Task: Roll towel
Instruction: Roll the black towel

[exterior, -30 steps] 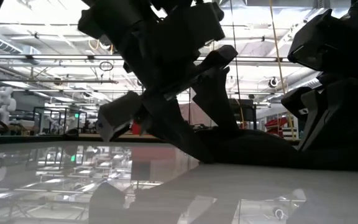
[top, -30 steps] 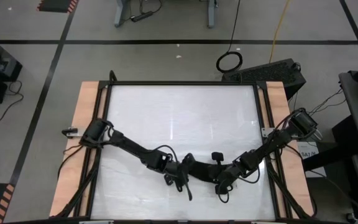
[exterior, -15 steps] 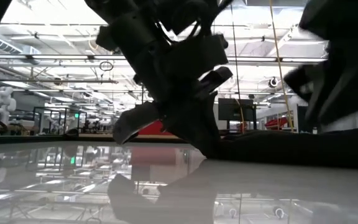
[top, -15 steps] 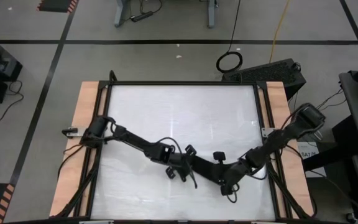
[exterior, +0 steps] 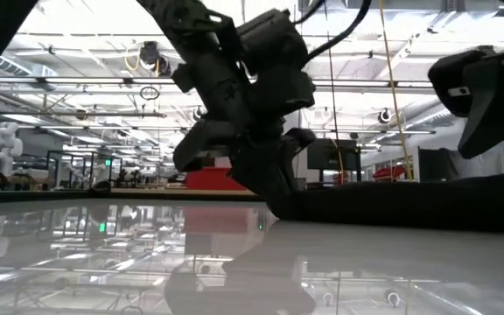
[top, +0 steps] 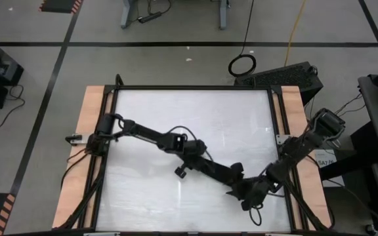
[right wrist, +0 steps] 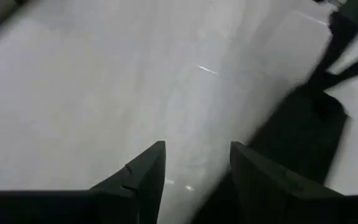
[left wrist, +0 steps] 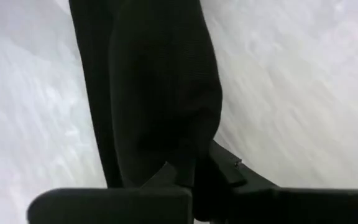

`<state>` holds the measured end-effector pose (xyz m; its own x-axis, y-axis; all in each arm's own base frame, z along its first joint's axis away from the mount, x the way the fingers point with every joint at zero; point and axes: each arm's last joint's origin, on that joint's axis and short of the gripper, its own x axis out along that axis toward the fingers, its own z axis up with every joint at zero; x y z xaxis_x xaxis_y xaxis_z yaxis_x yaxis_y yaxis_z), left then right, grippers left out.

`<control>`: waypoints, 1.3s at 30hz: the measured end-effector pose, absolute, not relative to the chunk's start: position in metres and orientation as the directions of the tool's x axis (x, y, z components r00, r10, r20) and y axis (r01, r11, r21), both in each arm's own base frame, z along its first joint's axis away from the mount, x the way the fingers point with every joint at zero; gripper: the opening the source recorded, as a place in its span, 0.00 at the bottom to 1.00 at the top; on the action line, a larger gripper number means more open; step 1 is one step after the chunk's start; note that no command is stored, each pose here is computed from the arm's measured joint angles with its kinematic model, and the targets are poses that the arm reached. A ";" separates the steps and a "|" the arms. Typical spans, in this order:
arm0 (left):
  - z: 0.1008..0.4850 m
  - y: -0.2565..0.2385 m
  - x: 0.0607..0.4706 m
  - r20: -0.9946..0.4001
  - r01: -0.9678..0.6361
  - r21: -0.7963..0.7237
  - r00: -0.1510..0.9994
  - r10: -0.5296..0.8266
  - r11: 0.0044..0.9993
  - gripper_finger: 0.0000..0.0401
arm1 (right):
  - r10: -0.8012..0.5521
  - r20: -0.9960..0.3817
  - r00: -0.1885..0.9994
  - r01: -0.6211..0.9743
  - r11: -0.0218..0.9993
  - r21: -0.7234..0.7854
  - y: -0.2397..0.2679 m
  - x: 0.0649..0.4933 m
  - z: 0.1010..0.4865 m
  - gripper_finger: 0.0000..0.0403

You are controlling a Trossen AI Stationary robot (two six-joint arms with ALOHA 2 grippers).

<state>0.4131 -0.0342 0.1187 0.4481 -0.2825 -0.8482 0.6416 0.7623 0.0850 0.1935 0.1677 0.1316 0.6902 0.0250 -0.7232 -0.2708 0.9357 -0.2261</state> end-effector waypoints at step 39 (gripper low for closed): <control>0.123 0.043 0.383 -0.803 0.457 -0.443 0.181 -0.568 0.771 0.03 | 0.097 -0.701 0.706 0.220 0.912 0.347 0.124 0.210 0.090 0.03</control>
<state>0.3833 0.0431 0.1233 0.1815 -0.5683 -0.8026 0.4568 0.7714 -0.4429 0.2099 0.1237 0.0904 0.7061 0.0972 -0.7014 0.2196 0.9117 0.3474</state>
